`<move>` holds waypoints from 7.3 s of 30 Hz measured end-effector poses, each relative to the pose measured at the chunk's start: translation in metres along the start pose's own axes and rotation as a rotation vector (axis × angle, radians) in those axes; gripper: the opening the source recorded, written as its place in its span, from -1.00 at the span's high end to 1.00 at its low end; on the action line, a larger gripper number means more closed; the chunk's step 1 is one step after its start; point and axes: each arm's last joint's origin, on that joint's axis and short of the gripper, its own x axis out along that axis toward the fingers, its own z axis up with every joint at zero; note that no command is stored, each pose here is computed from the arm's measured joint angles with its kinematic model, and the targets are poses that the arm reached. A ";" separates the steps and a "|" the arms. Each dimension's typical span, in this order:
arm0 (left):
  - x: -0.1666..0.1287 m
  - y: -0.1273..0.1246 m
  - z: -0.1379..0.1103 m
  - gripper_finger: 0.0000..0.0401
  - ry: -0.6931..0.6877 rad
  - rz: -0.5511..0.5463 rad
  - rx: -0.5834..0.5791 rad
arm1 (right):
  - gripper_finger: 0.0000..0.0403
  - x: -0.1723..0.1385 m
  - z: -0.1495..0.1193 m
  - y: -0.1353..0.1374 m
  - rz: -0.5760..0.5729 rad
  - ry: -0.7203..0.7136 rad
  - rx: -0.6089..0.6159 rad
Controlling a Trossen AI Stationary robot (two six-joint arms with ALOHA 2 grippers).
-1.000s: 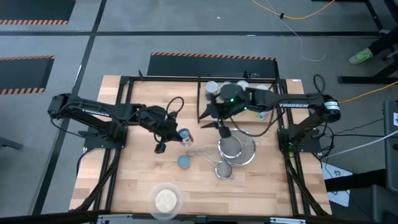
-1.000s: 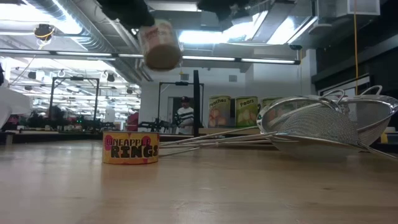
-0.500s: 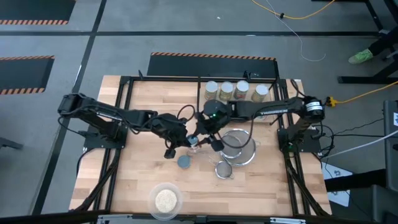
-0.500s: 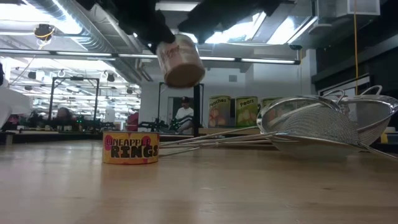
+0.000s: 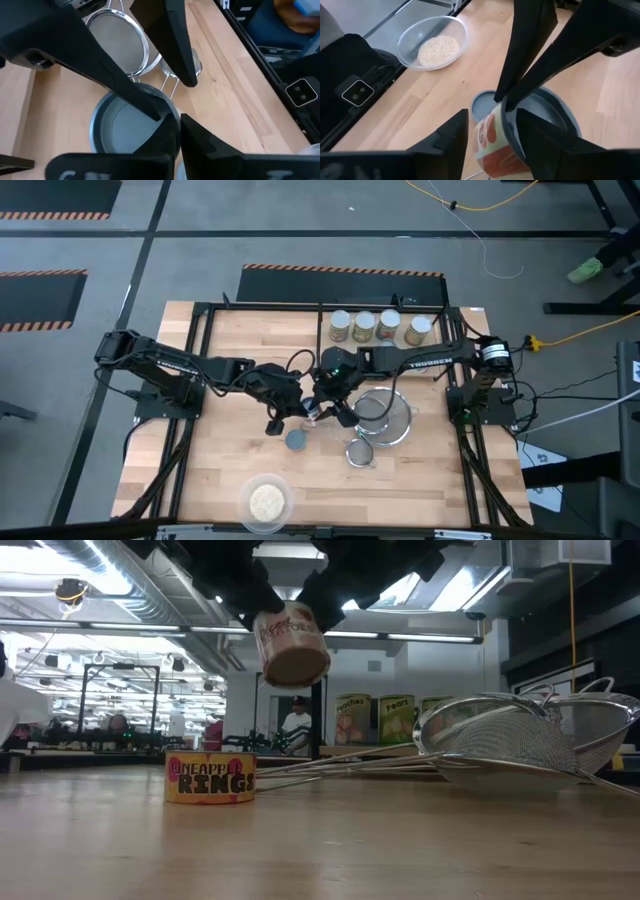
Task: Pick and place cans onto a shelf
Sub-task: Put the canned diced tomatoes on the shelf, then put the canned pineapple rings on the shelf
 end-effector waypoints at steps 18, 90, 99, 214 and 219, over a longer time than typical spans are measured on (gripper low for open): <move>0.000 0.000 0.001 0.96 -0.006 0.001 0.009 | 0.91 0.000 0.000 0.001 0.005 0.004 -0.003; 0.000 0.001 0.000 0.55 0.004 0.024 0.026 | 0.88 -0.140 -0.098 -0.012 -0.408 0.297 -0.295; 0.000 0.001 0.000 0.55 0.004 0.025 0.026 | 0.87 -0.134 -0.122 -0.021 -0.395 0.340 -0.230; 0.000 0.001 0.000 0.55 0.004 0.024 -0.055 | 0.59 -0.120 -0.091 -0.018 -0.431 0.383 -0.219; 0.000 -0.002 -0.001 0.55 0.013 0.019 -0.147 | 0.59 -0.107 -0.082 -0.004 -0.343 0.309 -0.205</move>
